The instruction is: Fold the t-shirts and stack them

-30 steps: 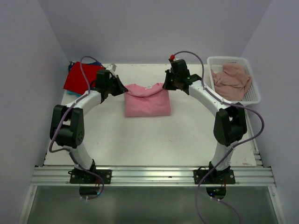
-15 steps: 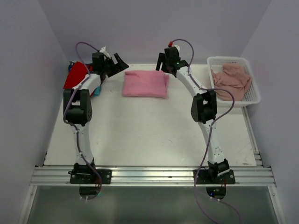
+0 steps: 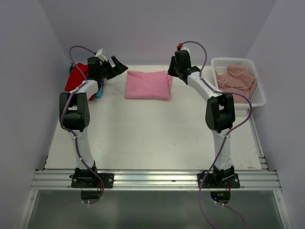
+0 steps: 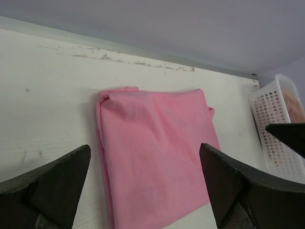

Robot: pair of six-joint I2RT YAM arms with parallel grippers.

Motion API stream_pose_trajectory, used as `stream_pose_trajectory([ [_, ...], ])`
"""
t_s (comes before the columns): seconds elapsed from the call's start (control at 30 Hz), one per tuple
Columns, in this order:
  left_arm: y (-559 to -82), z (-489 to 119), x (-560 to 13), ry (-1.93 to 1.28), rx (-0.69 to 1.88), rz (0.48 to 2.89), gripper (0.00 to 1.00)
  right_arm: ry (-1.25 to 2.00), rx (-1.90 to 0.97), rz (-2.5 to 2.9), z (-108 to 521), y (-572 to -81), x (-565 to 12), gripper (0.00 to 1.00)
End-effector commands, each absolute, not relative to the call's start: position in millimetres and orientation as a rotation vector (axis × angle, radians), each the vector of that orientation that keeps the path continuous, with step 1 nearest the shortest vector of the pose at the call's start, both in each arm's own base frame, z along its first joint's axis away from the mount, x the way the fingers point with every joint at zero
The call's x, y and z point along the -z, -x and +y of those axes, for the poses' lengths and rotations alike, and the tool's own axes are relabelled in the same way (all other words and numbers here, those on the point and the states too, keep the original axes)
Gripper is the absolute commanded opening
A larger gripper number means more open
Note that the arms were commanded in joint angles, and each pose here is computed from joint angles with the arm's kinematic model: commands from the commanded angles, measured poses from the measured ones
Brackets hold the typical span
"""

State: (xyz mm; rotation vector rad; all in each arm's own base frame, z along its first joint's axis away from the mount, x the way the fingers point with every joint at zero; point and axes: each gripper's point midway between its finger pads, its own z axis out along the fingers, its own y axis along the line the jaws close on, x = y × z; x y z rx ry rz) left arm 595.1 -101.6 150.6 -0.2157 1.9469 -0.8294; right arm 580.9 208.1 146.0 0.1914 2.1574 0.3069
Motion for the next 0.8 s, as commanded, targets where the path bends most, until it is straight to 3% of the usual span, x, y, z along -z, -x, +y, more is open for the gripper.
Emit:
stream_pose_trajectory([
  [0.0,-586,-114,-168,0.132,0.914,1.889,1.00,-0.072,-0.685,2.139,261,-584,-166,0.01],
  [0.17,-576,-125,-148,0.128,1.006,1.939,1.00,-0.173,-1.149,2.214,322,-588,-157,0.00],
  [0.43,-550,-138,-130,0.152,1.131,1.960,1.00,-0.274,-1.016,2.430,328,-566,-73,0.00],
  [0.77,-521,-138,-114,0.212,1.162,2.008,1.00,-0.142,-0.680,2.617,307,-499,-37,0.00],
])
